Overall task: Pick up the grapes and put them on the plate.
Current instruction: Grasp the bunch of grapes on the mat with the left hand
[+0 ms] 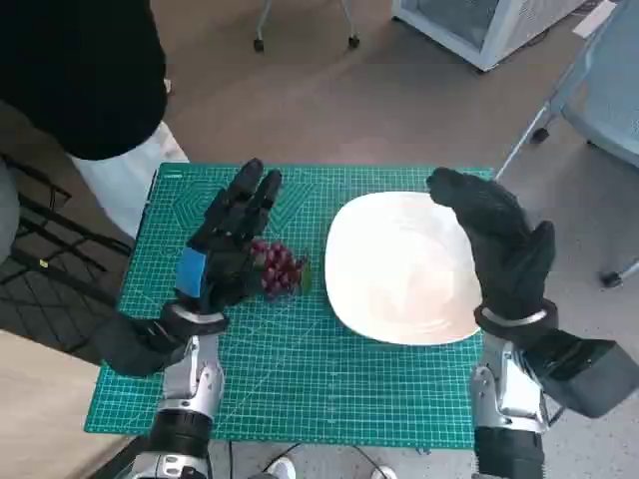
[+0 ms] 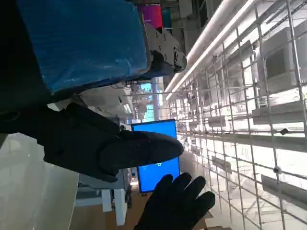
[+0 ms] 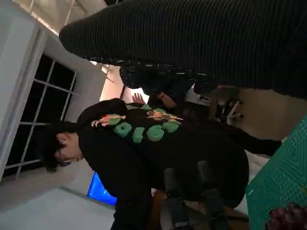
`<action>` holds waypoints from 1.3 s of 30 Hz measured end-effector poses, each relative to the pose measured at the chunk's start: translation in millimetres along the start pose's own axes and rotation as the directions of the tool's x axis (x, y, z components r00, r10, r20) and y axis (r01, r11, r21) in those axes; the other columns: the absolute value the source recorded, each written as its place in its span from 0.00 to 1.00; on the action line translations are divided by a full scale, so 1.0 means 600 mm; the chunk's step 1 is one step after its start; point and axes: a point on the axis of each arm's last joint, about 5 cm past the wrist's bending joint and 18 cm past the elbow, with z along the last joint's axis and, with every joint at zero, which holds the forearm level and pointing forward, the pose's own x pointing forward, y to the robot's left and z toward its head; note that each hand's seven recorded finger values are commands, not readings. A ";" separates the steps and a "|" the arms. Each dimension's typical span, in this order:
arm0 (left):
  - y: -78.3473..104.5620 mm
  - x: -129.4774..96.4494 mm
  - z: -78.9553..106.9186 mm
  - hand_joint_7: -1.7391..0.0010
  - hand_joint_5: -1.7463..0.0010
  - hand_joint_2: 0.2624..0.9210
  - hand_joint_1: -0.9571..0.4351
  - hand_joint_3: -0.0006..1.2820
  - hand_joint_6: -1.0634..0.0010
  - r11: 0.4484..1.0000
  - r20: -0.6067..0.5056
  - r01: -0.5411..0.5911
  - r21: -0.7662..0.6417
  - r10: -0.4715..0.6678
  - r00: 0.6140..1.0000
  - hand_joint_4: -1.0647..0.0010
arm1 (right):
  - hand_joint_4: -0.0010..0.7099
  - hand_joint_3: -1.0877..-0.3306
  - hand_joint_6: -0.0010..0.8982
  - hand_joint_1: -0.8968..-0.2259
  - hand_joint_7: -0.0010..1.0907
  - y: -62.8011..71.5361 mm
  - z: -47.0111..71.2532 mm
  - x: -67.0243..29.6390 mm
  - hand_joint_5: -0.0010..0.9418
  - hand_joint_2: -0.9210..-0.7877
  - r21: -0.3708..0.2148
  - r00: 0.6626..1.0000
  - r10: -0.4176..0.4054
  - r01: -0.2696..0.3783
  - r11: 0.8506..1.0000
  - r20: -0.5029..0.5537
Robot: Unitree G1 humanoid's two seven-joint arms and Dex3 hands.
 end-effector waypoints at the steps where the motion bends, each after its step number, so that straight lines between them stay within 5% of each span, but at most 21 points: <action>1: 0.000 0.000 0.000 1.00 1.00 1.00 0.30 0.37 0.66 1.000 0.000 0.000 0.000 0.000 1.000 0.79 | 0.39 0.67 0.00 0.70 0.54 0.000 0.000 0.000 0.01 0.00 0.000 1.000 0.000 0.000 1.000 0.000; 39: -0.003 -0.002 0.009 1.00 1.00 1.00 0.30 0.37 0.67 1.000 0.022 -0.011 0.004 0.011 1.000 0.79 | 0.39 0.67 0.00 0.71 0.53 0.005 0.003 0.001 0.00 0.00 0.006 1.000 0.026 -0.026 1.000 0.005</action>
